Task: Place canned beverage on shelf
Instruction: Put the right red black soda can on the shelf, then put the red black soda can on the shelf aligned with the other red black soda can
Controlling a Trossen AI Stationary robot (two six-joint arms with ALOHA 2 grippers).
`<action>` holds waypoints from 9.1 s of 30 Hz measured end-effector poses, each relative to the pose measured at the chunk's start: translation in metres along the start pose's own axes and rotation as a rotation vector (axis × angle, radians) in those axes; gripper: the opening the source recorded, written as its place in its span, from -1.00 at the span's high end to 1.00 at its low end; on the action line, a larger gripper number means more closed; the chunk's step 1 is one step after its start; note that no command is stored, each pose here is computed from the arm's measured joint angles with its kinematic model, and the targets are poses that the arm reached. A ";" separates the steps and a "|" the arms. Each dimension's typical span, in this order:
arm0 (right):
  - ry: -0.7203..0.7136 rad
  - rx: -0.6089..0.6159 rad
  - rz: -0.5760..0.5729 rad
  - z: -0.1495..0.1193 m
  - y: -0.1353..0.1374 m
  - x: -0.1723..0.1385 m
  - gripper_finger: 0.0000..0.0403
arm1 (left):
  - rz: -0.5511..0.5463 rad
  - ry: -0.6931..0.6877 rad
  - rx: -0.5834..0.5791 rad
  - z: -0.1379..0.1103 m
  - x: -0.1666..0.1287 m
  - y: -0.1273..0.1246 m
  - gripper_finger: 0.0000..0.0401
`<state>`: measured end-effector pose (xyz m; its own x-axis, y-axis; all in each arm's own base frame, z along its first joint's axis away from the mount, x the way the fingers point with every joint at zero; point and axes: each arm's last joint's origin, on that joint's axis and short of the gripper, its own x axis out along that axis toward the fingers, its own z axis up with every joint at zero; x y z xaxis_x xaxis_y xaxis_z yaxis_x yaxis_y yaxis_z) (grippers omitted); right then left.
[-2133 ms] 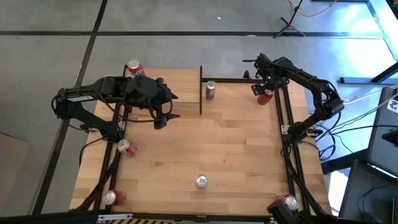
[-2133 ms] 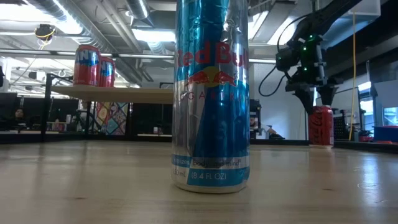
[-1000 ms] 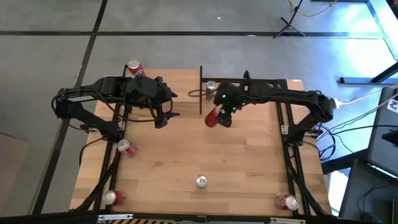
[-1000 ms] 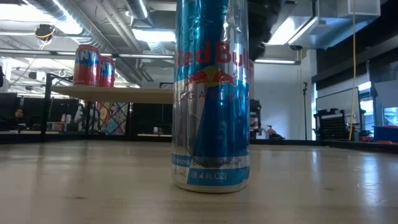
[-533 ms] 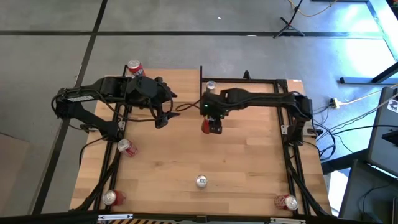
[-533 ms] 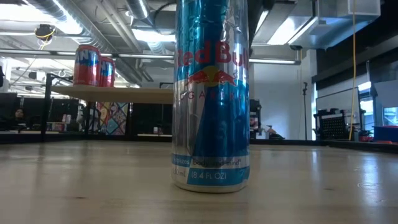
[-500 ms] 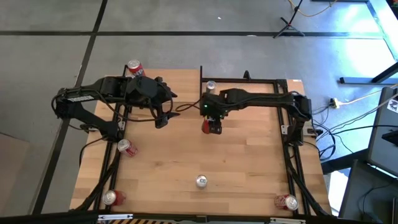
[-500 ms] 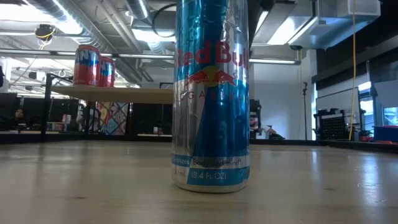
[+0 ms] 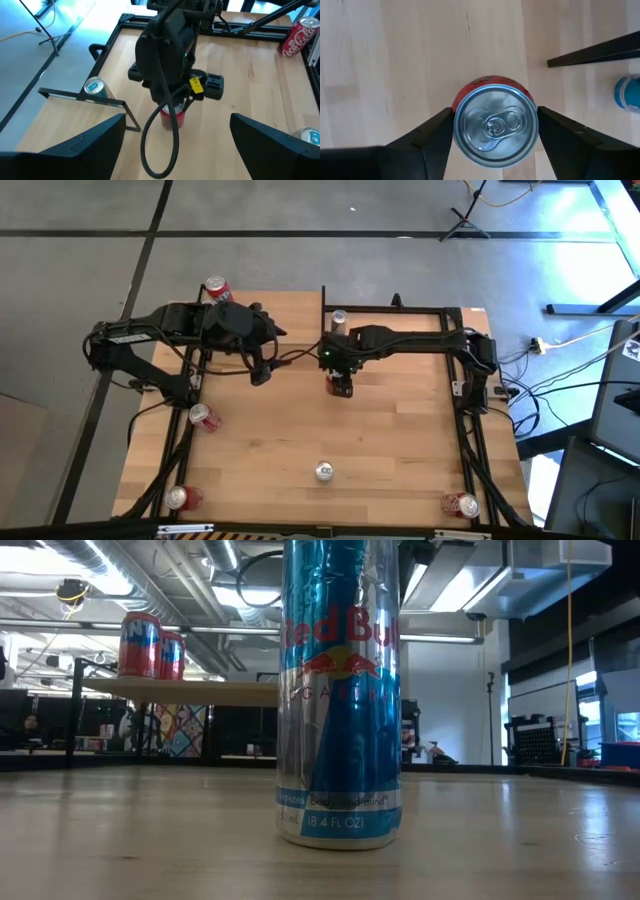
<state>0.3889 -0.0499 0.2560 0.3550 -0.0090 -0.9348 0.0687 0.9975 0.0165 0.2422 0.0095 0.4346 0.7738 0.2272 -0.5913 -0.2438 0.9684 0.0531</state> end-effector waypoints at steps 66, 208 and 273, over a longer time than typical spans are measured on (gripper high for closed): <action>-0.408 0.074 -0.024 -0.159 0.015 -0.199 -0.41 | 0.006 0.143 -0.135 -0.093 0.265 -0.017 -0.73; -0.217 -0.126 0.095 -0.131 0.140 -0.135 -0.41 | -0.399 0.107 -0.504 -0.027 0.012 -0.103 -0.65; -0.287 -0.065 -0.022 -0.130 0.141 -0.136 -0.41 | -0.179 1.144 0.036 -0.260 -0.061 -0.254 -0.65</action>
<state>0.2288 0.1013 0.3394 0.6043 -0.0411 -0.7957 0.0227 0.9992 -0.0343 0.1050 -0.2771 0.2475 -0.1901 -0.1217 -0.9742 -0.1531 0.9838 -0.0930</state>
